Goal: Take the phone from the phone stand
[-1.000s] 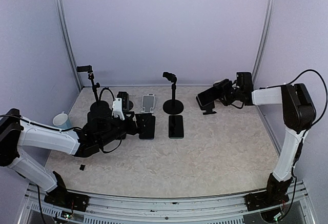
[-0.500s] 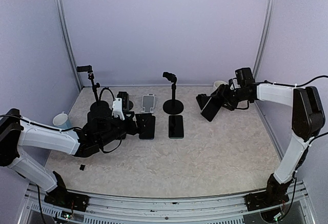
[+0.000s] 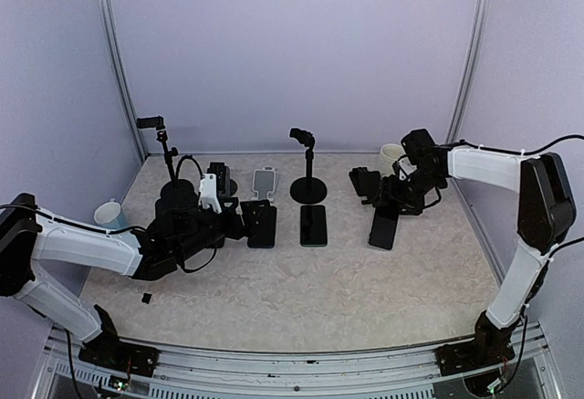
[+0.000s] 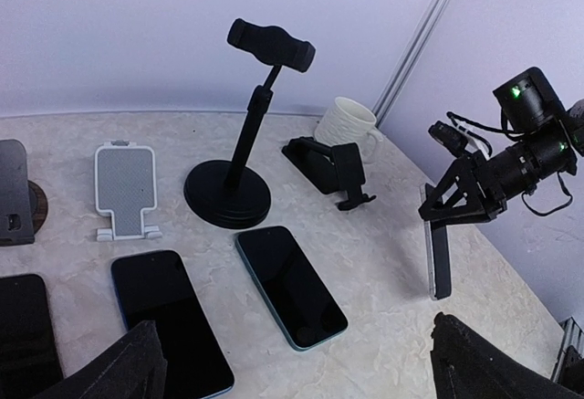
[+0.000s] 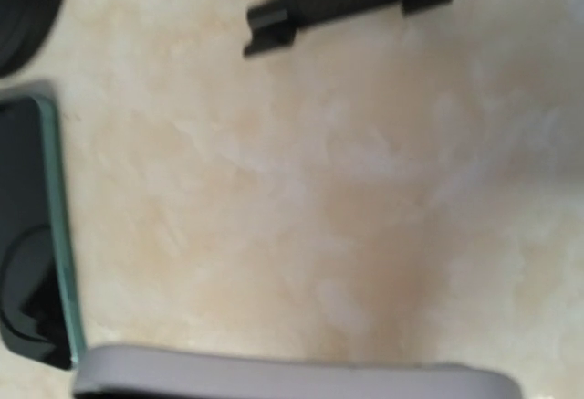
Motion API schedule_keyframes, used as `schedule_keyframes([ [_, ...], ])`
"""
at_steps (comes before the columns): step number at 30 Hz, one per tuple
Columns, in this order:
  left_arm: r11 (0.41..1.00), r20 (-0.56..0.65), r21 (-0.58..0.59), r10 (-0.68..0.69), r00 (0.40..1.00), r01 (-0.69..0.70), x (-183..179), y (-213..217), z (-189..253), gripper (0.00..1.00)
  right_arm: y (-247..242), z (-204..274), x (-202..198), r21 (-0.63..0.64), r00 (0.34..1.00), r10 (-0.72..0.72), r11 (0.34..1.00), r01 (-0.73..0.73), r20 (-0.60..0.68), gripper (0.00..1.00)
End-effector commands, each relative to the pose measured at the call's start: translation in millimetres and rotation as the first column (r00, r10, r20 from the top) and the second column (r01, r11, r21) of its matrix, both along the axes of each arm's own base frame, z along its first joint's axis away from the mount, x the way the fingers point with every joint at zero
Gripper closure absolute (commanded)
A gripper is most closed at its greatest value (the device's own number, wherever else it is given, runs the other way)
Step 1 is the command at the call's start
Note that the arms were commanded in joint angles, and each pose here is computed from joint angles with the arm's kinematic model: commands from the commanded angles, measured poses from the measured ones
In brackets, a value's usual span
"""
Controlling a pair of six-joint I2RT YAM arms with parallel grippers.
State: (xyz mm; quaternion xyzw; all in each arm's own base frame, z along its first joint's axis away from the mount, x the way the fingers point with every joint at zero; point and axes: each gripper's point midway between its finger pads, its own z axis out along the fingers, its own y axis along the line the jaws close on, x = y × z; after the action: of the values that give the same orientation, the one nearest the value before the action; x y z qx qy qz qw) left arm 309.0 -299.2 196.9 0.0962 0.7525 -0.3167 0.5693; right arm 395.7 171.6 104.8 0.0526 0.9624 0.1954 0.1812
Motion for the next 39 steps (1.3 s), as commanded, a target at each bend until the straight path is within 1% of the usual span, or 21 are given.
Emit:
schedule_keyframes([
  [1,1.0,0.023,-0.006,0.009,1.0,-0.009,1,1,3,0.01,15,-10,-4,-0.08,0.998,0.059,0.995,-0.062,-0.036,0.51],
  [4,1.0,0.02,-0.006,0.015,1.0,-0.015,0,4,2,0.01,19,-29,-6,-0.134,0.994,0.055,0.989,-0.068,-0.099,0.5],
  [11,0.999,0.03,-0.028,0.041,0.999,-0.04,-6,18,2,0.01,18,-61,-3,-0.21,0.984,0.035,0.975,-0.072,-0.177,0.51],
  [15,0.999,0.028,-0.034,0.034,0.999,-0.033,-6,18,-1,0.01,18,-75,1,-0.255,0.981,0.025,0.964,-0.075,-0.194,0.51],
  [19,0.999,0.032,-0.029,0.04,0.999,-0.039,-6,20,-1,0.01,16,-83,7,-0.274,0.982,-0.008,0.961,-0.044,-0.189,0.51],
  [25,0.999,0.033,-0.031,0.039,0.999,-0.038,-5,22,-1,0.01,12,-91,27,-0.331,0.985,-0.038,0.943,-0.021,-0.171,0.51],
  [32,0.999,0.017,-0.029,0.043,0.999,-0.042,-5,25,-6,0.01,12,-101,49,-0.327,0.984,-0.066,0.945,0.008,-0.166,0.51],
  [39,0.998,0.027,-0.027,0.056,0.998,-0.055,-3,30,-3,0.01,15,-105,71,-0.3,0.983,-0.073,0.954,0.019,-0.168,0.51],
])
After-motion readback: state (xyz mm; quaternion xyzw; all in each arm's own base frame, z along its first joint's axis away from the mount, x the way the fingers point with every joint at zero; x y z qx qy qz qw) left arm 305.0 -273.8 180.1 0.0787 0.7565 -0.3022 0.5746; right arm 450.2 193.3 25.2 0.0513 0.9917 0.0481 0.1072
